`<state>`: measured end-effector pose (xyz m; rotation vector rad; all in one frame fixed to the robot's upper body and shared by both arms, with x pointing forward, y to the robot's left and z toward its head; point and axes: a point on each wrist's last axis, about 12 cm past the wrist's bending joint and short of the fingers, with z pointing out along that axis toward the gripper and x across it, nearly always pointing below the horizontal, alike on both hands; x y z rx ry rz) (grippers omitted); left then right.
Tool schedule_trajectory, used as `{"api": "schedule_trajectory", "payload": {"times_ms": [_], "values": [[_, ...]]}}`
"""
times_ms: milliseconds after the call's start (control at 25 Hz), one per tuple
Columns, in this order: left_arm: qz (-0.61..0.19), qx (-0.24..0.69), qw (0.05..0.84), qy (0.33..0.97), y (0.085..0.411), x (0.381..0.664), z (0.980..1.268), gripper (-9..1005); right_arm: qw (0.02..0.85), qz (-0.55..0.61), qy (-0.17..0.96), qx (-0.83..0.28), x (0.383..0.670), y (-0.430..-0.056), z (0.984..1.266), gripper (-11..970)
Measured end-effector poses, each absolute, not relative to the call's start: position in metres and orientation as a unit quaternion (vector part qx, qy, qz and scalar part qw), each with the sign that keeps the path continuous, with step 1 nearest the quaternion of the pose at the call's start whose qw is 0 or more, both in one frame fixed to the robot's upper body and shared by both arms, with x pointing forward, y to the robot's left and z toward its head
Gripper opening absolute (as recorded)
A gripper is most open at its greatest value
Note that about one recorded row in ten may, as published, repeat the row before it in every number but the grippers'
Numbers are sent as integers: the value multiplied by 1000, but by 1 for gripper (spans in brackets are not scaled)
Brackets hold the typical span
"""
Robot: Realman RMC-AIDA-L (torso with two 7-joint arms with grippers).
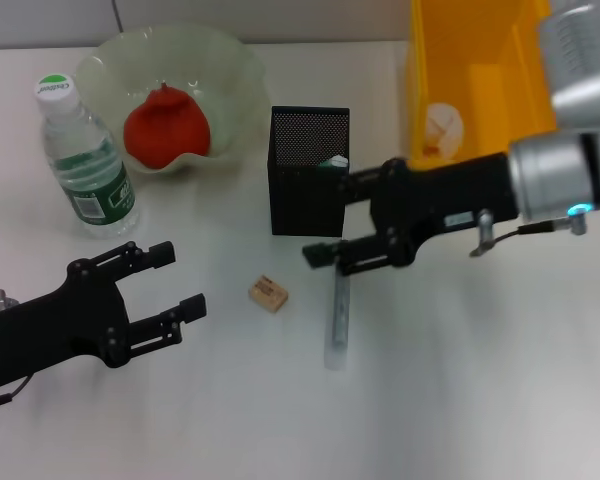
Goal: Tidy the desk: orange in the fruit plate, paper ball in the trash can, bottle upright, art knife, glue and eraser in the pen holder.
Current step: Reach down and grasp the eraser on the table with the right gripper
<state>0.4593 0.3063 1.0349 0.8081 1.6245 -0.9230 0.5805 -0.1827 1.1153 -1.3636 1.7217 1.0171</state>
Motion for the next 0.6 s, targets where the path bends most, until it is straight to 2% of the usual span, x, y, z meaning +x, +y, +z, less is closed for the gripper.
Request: {"api": "schedule_trajectory", "payload": {"times_ms": [280, 600], "values": [[-383, 338, 525, 680, 307, 460, 1035, 769, 297, 353, 686, -563, 585, -150, 1102, 681], [-383, 337, 526, 681, 306, 460, 1034, 769, 287, 319, 699, -572, 590, -123, 1089, 678]]}}
